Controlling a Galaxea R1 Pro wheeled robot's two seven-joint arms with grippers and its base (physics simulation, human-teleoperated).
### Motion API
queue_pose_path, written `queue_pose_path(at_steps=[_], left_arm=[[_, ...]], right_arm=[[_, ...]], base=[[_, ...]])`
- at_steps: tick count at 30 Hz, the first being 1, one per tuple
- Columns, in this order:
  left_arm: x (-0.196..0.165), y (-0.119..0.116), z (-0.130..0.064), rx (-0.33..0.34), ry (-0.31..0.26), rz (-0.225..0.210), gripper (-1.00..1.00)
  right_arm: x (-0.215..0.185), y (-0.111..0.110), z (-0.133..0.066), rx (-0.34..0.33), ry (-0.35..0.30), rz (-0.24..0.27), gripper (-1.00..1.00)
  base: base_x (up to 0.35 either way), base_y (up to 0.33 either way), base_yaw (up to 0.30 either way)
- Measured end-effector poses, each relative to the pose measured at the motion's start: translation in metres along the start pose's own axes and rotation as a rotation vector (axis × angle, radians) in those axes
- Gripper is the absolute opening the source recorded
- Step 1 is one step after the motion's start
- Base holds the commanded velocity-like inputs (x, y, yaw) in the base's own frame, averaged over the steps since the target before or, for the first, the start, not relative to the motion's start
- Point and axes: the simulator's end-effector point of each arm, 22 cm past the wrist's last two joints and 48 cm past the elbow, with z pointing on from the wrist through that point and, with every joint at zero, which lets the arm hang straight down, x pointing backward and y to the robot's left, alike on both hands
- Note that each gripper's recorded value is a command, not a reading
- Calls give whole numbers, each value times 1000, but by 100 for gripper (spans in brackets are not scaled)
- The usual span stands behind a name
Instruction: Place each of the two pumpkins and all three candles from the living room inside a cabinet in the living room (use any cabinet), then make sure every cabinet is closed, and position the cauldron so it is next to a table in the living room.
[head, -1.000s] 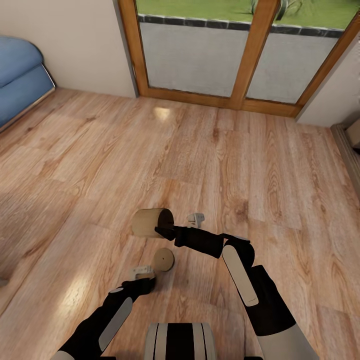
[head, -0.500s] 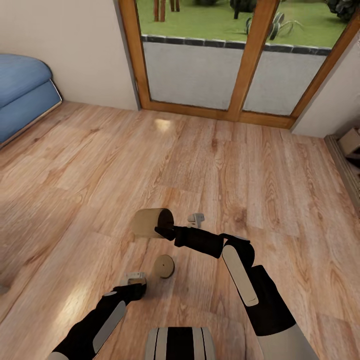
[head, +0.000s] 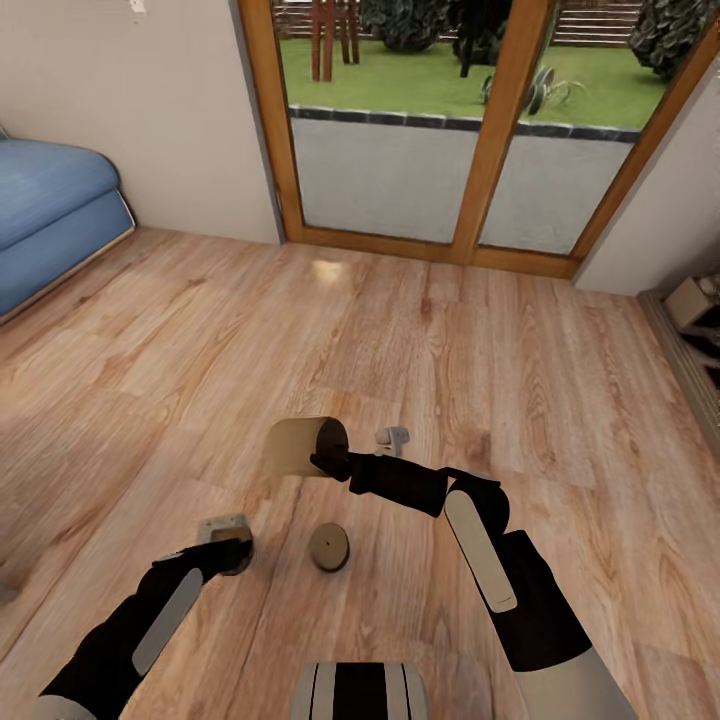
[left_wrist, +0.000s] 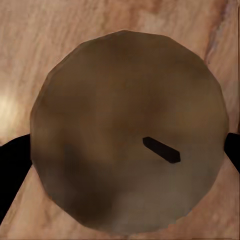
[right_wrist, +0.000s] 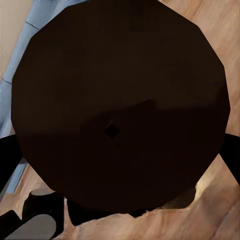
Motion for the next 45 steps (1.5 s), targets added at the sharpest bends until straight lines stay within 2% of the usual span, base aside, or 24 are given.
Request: queue_pose_path(at_steps=[3,8,11,16,17,20,28,45], left_arm=[[-19,9,-17,5,16,-7,-100],[-40,31,-37,-5,25,-70,-100],[-47,37,-51,1,45,-80,-100],[-58,45,-64,-1,41,-106,-100],[-58,44,-69,7,56,-102,-100],[-66,38,-82,30,50,-105,-100],[-77,27,-98,90,31,-140,-100],[-102,27,-130,117,-36,-163,-100]], right_arm=[[-3,4,-2,-1,-5,-8,-100],[-9,12,-5,-4,-12,-21,-100],[-12,18,-7,-7,-18,-27,-100],[-20,27,-11,-13,-33,-43,-100],[-21,29,-11,-13,-38,-46,-100],[-26,34,-14,-12,-46,-57,-100],[-29,39,-18,-4,-47,-64,-100],[-45,67,-30,-12,-78,-111,-100]], base=[[0,0,0],[0,0,0],[0,0,0],[0,0,0],[0,0,0],[0,0,0],[-9,0,0],[-57,0,0]])
